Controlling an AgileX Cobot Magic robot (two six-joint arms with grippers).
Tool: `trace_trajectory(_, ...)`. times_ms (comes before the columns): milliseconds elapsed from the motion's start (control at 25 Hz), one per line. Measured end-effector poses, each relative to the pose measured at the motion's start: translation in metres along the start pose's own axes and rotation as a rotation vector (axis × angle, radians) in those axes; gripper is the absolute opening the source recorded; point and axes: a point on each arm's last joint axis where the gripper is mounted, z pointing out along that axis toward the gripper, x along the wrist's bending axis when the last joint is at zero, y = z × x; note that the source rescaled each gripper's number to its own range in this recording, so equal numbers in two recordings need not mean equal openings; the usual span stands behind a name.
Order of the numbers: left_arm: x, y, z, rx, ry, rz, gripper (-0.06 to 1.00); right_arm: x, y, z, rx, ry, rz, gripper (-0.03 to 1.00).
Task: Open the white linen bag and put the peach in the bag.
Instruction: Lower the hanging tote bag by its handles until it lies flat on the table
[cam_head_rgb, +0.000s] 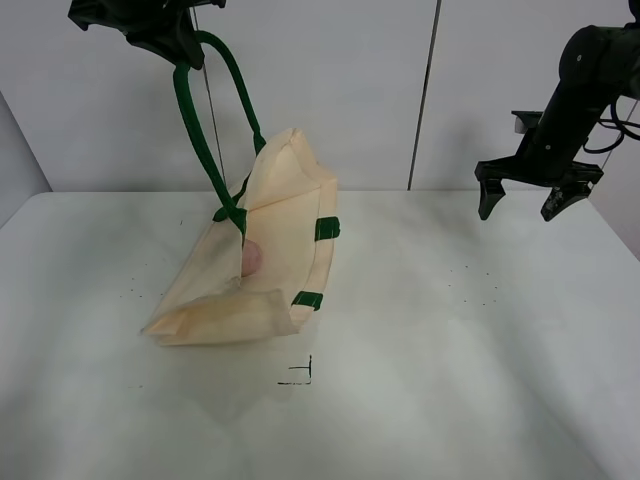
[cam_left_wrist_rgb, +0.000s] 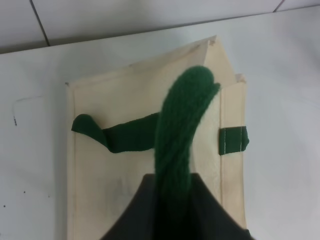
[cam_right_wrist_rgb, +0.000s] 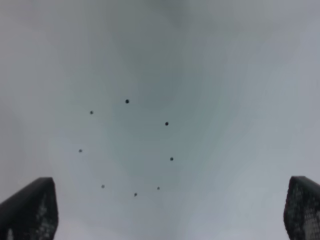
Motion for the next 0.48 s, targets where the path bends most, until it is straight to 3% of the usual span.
trace_trajectory(240, 0.0, 0.0, 0.0, 0.0, 0.0, 0.0, 0.0, 0.008, -0.025, -0.035, -0.02, 0.003, -0.025, 1.0)
trace_trajectory(480, 0.0, 0.0, 0.0, 0.0, 0.0, 0.0, 0.0, 0.007, -0.096, -0.079, -0.009, 0.003, -0.024, 1.0)
